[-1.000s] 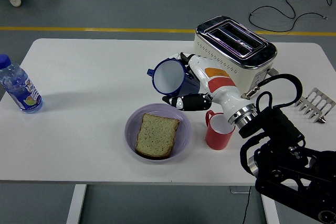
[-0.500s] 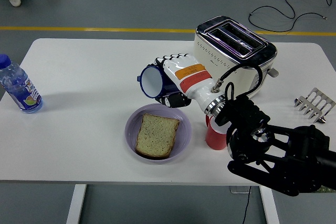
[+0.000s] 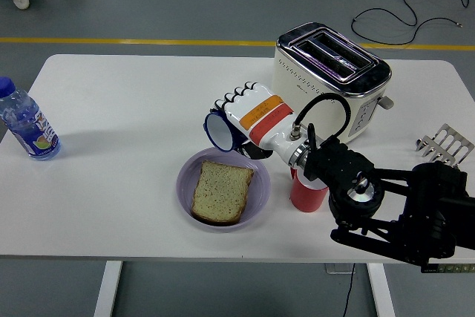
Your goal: Pick up the cup,pour liquid into bread,place the cup on the desk
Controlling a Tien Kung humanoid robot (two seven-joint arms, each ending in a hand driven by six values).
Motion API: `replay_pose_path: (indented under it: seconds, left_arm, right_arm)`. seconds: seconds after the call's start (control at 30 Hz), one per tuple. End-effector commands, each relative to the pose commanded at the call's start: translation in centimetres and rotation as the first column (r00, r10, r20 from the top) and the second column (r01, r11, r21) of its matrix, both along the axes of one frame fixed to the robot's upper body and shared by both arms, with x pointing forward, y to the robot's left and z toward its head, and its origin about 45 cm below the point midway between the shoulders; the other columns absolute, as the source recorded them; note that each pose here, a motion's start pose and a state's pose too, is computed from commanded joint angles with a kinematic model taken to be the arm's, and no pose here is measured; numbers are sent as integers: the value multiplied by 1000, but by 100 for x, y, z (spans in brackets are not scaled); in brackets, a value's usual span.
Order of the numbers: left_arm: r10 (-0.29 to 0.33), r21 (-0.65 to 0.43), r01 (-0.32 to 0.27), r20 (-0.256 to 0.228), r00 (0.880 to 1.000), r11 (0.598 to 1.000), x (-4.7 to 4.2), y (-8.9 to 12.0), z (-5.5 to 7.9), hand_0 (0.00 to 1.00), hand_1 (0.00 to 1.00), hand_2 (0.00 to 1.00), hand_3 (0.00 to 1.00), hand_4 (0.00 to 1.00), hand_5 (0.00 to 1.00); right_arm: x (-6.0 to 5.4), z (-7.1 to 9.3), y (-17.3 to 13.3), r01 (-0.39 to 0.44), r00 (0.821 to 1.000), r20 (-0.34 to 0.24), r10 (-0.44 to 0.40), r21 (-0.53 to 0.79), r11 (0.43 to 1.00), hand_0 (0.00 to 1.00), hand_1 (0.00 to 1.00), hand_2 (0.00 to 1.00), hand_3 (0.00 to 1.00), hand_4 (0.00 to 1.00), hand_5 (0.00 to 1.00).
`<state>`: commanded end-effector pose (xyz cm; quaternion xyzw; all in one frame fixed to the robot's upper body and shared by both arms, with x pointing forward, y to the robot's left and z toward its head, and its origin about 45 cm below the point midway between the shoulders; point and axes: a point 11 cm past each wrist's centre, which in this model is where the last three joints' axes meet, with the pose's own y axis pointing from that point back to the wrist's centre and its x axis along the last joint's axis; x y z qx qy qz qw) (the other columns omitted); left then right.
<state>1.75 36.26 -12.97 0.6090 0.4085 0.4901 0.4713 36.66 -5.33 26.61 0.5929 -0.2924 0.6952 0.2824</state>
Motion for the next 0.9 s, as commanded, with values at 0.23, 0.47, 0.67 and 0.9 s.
replay_pose_path:
  seconds: [0.23,0.47,0.67,0.9]
  left_arm:
    - [13,0,-13,5,1000,1000,-7,-18,-5,660,706,729,620,360,943]
    - [17,0,-17,5,1000,1000,-13,-16,-5,660,707,729,619,359,943]
    - [16,0,-16,5,1000,1000,-4,-12,-3,661,707,728,620,360,943]
    - [14,-2,-14,2,1000,1000,-6,-16,-4,661,708,729,619,358,943]
  right_arm:
    - [16,55,86,-31,997,68,37,-79,996,377,358,503,540,603,2]
    - [60,124,144,-34,994,103,47,-125,992,375,373,509,543,597,2]
    - [151,124,94,11,990,141,15,-185,983,373,378,518,548,578,2]
    - [159,101,75,33,988,151,-4,-190,981,372,382,520,550,575,2]
